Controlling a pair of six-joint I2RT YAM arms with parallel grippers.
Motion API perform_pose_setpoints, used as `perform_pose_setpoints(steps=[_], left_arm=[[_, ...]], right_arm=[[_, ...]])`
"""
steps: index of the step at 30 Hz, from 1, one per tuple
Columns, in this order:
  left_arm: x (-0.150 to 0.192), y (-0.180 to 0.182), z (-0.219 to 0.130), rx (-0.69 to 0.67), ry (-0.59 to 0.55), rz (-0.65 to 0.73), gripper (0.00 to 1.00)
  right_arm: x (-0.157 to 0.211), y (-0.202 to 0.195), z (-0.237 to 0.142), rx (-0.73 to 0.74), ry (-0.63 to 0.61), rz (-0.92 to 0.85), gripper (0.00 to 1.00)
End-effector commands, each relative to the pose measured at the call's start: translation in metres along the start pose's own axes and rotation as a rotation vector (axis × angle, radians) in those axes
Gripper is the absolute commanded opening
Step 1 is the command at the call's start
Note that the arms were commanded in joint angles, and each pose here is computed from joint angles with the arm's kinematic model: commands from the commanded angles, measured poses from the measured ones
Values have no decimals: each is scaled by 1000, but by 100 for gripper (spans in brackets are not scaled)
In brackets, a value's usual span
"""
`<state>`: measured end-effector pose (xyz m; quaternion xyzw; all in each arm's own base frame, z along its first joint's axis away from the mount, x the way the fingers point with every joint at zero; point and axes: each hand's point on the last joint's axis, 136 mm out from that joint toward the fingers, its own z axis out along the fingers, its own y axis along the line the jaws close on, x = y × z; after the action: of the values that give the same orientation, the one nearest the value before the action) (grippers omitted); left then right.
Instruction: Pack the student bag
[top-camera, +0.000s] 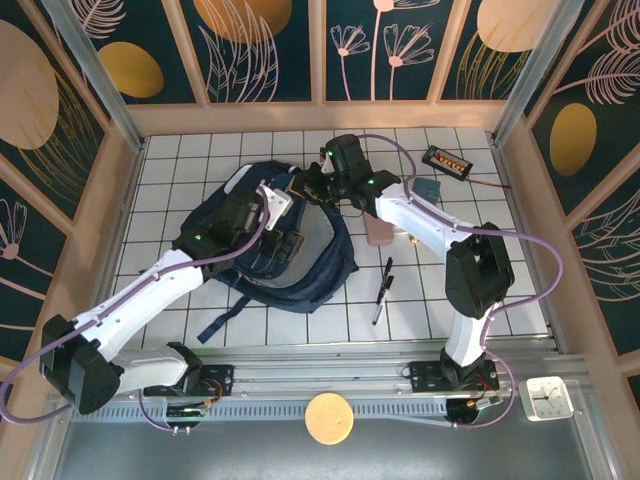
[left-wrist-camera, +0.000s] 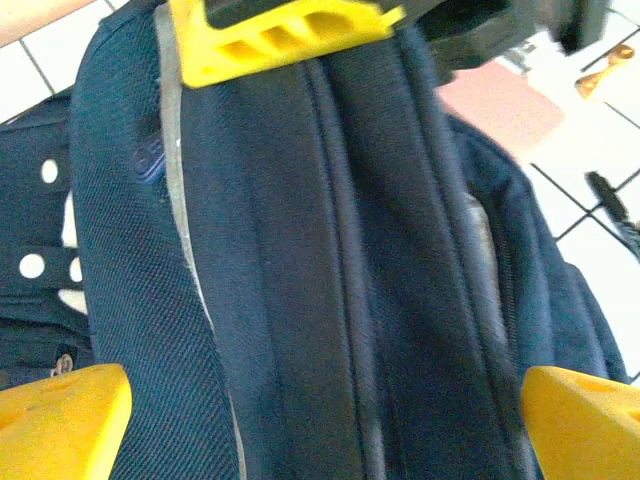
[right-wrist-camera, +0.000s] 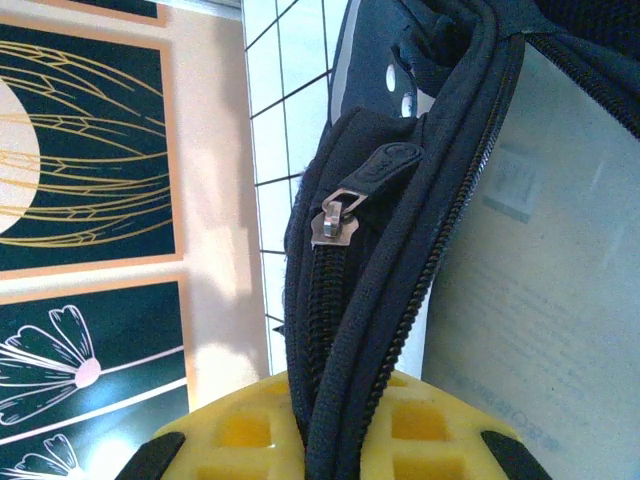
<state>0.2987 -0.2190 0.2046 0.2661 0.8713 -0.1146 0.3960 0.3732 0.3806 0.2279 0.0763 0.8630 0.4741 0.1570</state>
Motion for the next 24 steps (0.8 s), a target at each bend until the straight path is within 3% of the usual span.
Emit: perform_pose_setpoints(steps=[1, 3, 6, 10, 12, 13, 15, 17, 21, 24], left_arm=[[-5, 22, 10, -149, 0, -66, 97], [-4, 22, 20, -154, 18, -71, 89], [-3, 21, 33, -158, 57, -93, 67], [-6, 27, 34, -197, 86, -96, 2], [-10, 32, 26, -220, 73, -91, 0], [-14, 34, 20, -230, 60, -86, 0], [-18, 35, 11, -230, 44, -71, 0], [-20, 32, 6, -206, 43, -58, 0], [-21, 26, 7, -162, 70, -52, 0], [-29, 22, 7, -121, 63, -56, 0]], right_arm=[[-11, 49, -15, -114, -54, -23, 0], [-10, 48, -17, -109, -55, -11, 0], [-11, 46, -20, -104, -60, -5, 0], [-15, 41, -29, -100, -79, -4, 0], [-19, 33, -35, -92, -82, -3, 2], [-21, 27, -40, -81, -82, 8, 19], [-29, 11, -56, -47, -98, 20, 66], [-40, -13, -83, 27, -145, 15, 99], [-56, -72, -136, 234, -217, -60, 99], [-53, -130, -146, 435, -120, -155, 99]])
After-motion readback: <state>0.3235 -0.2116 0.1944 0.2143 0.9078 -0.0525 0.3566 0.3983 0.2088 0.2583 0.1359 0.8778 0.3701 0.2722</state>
